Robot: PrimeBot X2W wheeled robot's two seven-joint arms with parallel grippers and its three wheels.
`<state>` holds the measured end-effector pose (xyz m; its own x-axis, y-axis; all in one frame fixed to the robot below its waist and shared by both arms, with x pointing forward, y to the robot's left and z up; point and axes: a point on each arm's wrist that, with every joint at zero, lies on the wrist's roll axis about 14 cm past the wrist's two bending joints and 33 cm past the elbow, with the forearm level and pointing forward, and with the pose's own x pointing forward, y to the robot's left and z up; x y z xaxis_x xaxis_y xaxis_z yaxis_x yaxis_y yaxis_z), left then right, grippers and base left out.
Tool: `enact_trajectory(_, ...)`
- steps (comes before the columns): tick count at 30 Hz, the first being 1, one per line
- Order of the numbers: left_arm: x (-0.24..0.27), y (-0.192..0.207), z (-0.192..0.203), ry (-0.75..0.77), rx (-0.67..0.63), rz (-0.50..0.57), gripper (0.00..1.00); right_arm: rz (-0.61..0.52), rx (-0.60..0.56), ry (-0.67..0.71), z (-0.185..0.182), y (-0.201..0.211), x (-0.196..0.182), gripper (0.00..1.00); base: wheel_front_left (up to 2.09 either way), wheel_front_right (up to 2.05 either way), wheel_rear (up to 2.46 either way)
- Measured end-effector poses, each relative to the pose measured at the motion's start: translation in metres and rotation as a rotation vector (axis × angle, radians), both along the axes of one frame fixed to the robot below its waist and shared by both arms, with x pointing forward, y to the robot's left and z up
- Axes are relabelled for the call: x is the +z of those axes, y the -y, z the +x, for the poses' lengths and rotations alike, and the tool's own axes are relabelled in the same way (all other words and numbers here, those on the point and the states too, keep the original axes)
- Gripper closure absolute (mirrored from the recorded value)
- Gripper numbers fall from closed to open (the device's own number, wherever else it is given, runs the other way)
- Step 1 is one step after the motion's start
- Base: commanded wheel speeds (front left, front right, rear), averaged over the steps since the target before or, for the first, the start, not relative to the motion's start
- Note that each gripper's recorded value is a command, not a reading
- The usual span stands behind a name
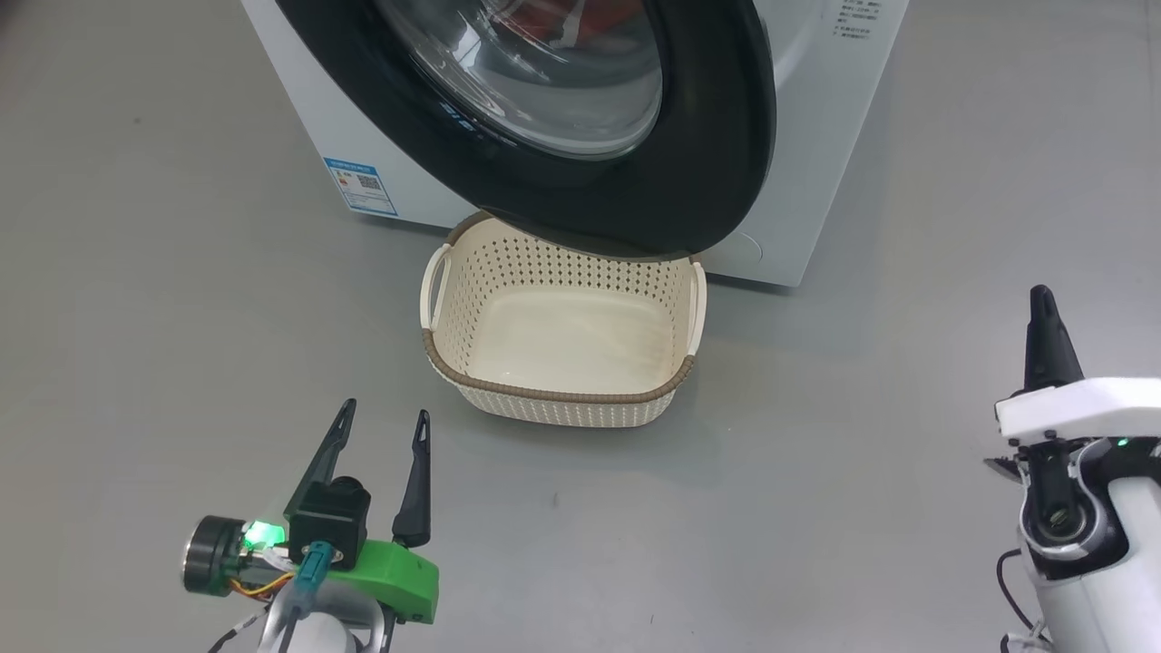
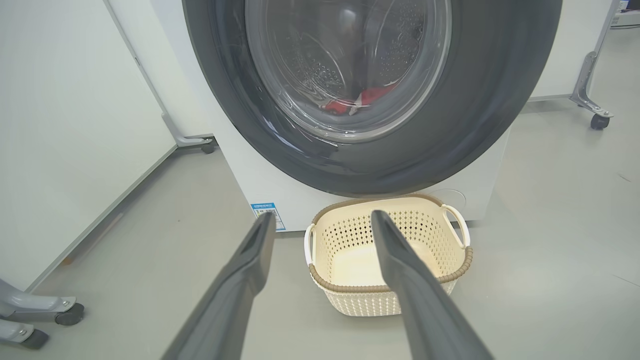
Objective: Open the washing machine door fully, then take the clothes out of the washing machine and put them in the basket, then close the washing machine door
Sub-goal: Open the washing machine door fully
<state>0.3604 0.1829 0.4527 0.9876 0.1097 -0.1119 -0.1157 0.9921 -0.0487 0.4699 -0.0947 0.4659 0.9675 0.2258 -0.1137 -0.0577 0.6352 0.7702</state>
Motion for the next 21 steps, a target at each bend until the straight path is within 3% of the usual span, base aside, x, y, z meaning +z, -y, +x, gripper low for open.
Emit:
enact_trajectory(12,-0.006,0.002,0.003,-0.021,-0.004,-0.010,0.00,0.277,0.099,-0.055,0.057,-0.025,0.031,1.00,0.00,0.00,0.00)
enact_trajectory(21,-0.010,-0.006,0.002,-0.039,0.021,-0.014,0.00,0.386,0.260,-0.110,0.087,-0.065,0.053,1.00,0.00,0.00,0.00)
